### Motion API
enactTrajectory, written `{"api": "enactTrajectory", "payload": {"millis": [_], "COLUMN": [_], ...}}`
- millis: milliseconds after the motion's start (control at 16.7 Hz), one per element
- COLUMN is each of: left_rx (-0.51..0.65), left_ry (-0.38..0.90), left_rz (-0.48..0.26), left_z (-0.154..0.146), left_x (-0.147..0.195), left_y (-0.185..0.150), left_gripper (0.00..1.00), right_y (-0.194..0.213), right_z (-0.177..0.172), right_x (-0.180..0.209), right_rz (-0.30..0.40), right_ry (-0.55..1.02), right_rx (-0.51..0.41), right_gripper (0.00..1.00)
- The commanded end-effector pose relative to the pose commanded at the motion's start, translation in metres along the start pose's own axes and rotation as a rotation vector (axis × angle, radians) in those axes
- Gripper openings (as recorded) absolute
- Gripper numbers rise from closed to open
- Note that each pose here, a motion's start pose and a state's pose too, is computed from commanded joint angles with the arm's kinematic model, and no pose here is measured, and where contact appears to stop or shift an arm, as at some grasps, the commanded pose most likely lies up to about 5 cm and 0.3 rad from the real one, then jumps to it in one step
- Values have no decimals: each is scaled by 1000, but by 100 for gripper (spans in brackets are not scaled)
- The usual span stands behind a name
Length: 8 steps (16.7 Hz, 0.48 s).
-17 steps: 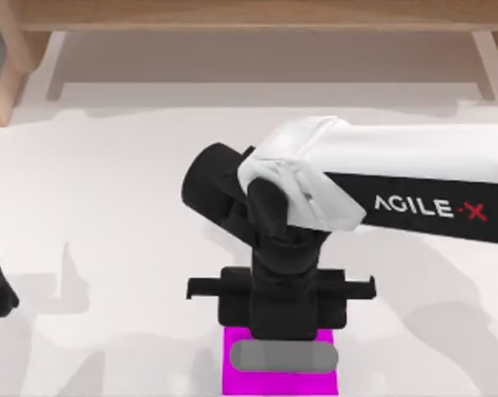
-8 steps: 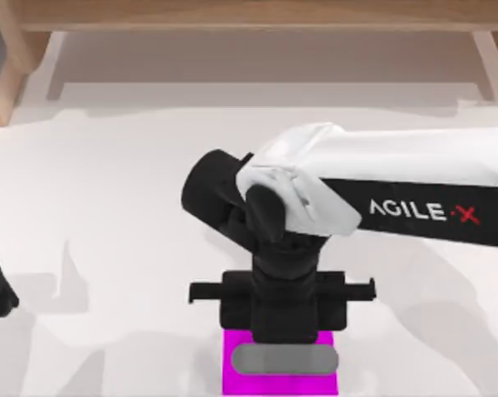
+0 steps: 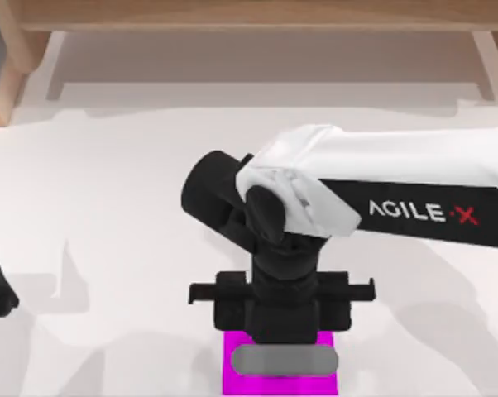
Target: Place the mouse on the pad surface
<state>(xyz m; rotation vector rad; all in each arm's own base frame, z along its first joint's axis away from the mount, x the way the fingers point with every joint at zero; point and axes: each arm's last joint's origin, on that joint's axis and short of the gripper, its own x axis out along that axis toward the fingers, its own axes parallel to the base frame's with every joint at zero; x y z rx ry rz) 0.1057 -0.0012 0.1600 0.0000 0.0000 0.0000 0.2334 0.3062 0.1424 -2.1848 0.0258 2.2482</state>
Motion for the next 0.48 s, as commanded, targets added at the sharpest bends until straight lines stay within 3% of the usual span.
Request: {"api": "enactTrajectory", "payload": {"millis": [120, 480], "left_rx": [0, 0], "left_ry": [0, 0], "left_rz": [0, 0], "left_z": [0, 0], "left_x": [0, 0], "left_y": [0, 0], "left_gripper": [100, 100], "right_y": [0, 0], "right_z": [0, 0], "right_x": [0, 0], "right_rz": [0, 0], "right_ry": [0, 0], "right_rx": [0, 0], "right_gripper": [98, 100]}}
